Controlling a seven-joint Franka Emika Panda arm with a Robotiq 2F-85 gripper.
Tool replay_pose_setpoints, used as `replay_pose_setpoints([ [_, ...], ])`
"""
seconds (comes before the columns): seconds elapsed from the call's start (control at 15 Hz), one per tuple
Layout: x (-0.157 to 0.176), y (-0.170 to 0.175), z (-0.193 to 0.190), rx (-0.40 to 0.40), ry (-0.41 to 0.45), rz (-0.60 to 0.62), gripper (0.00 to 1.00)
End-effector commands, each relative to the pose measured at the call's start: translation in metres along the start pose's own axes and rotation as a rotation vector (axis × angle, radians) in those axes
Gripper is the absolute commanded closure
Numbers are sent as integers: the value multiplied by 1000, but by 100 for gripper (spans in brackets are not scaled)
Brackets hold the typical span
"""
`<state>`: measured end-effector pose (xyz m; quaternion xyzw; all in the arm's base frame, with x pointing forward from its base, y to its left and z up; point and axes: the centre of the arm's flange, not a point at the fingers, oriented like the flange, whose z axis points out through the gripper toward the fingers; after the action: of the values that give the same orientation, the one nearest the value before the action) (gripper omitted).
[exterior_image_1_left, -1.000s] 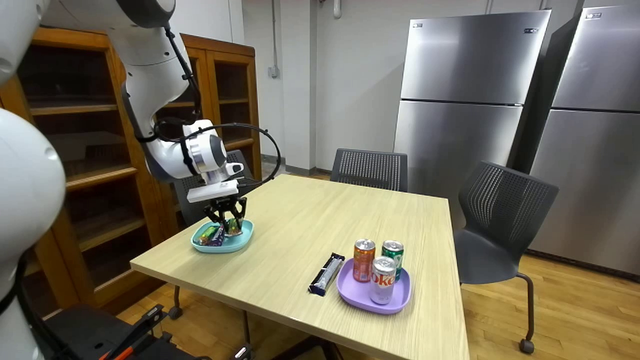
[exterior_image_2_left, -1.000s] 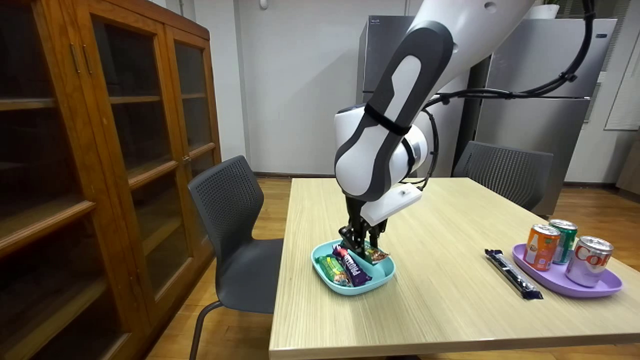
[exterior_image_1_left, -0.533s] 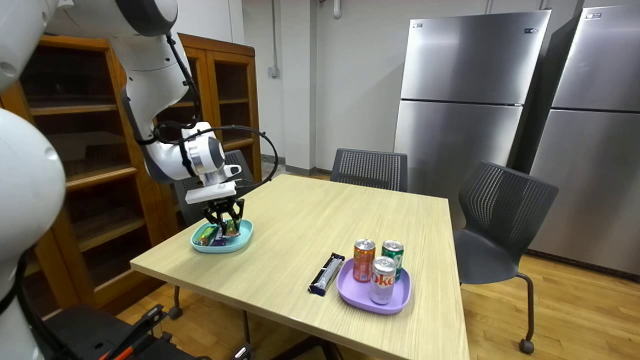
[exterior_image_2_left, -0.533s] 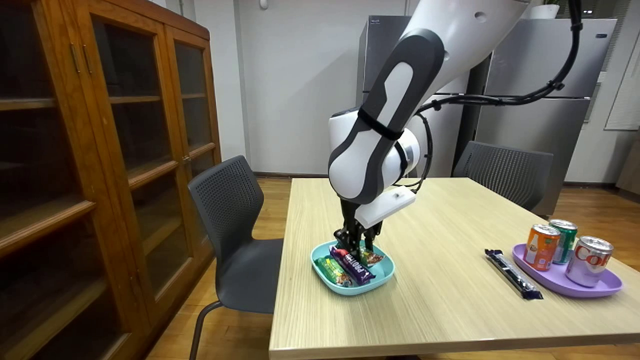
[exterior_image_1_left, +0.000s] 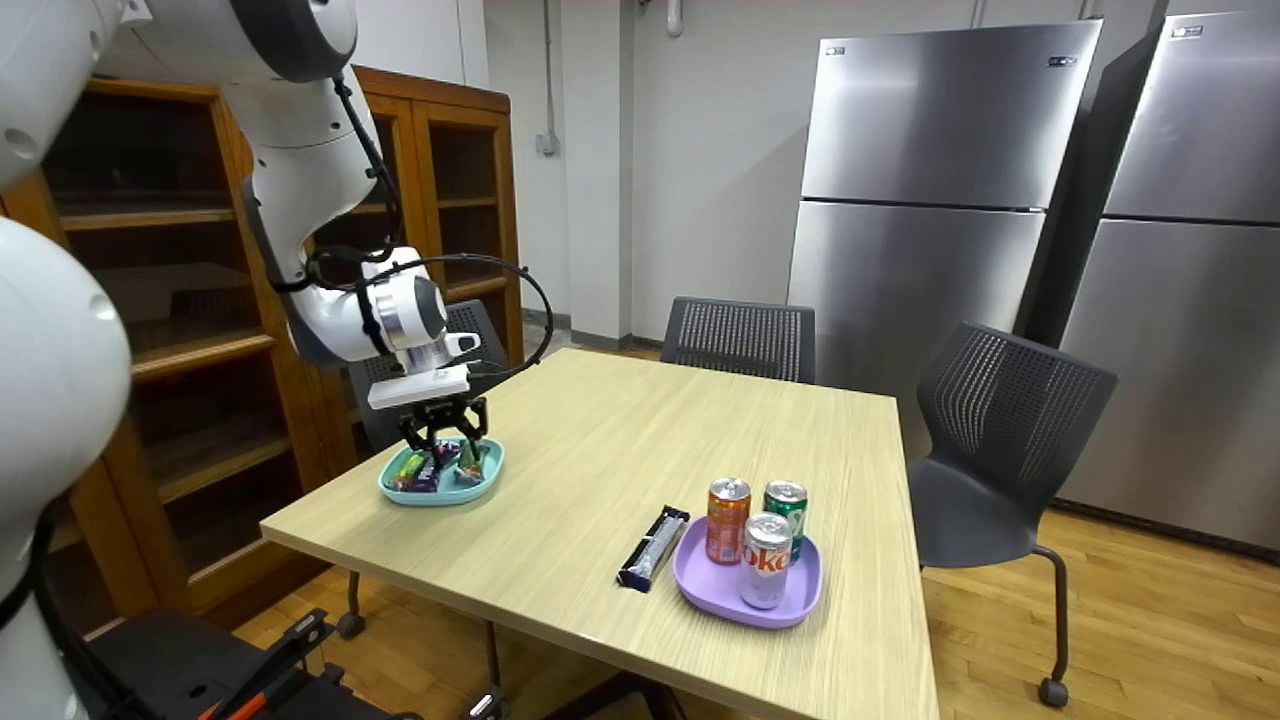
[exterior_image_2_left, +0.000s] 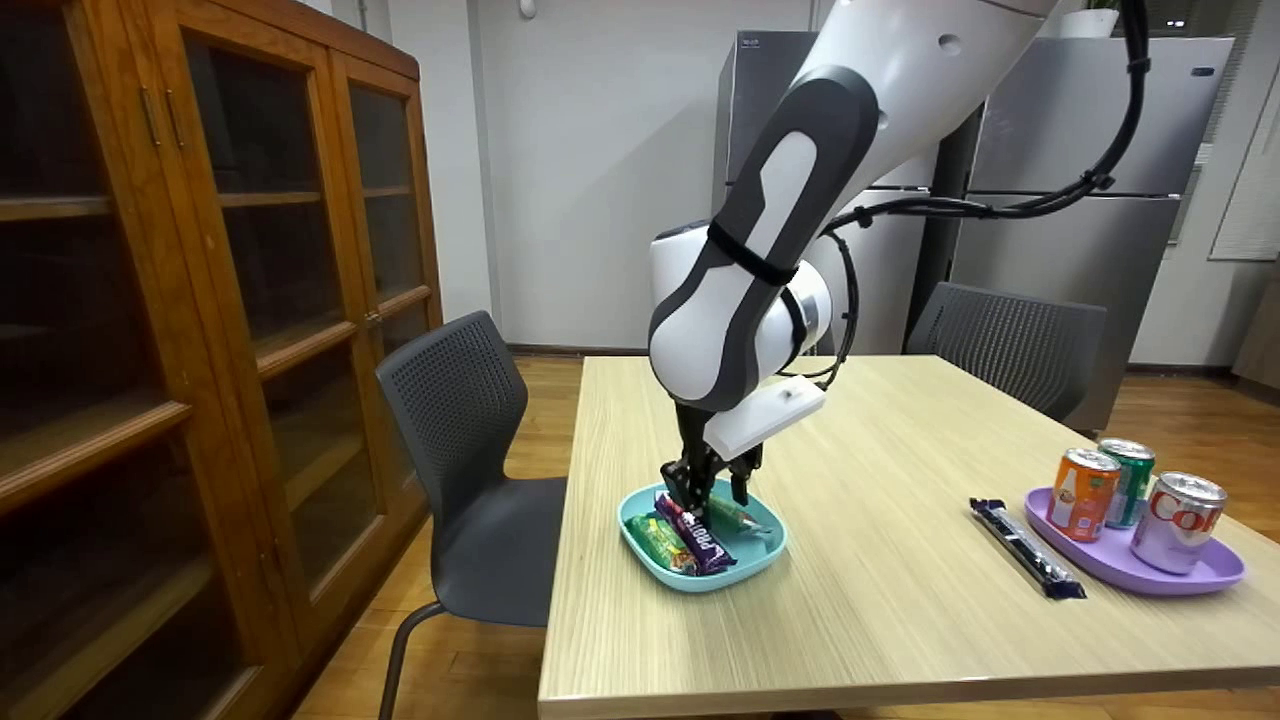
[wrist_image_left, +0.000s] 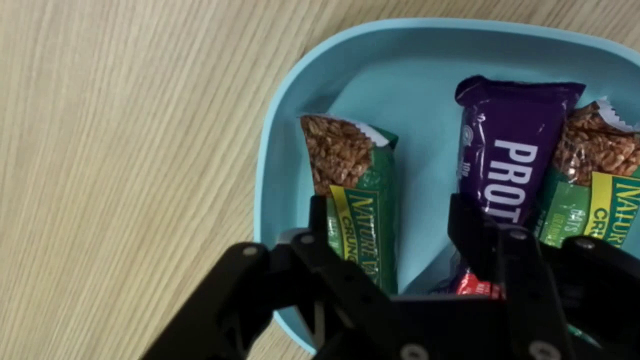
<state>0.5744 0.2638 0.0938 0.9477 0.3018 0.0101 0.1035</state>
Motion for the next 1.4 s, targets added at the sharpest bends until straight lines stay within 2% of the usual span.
replay_pose_setpoints([
  [0.0, 5, 5, -7, -4, -10, 12, 4],
  [0.13, 5, 9, -9, -8, -5, 19, 0],
  [0.67, 3, 40, -12, -33, 7, 96, 0],
  [1.33, -17, 98, -6, -43, 0, 321, 0],
])
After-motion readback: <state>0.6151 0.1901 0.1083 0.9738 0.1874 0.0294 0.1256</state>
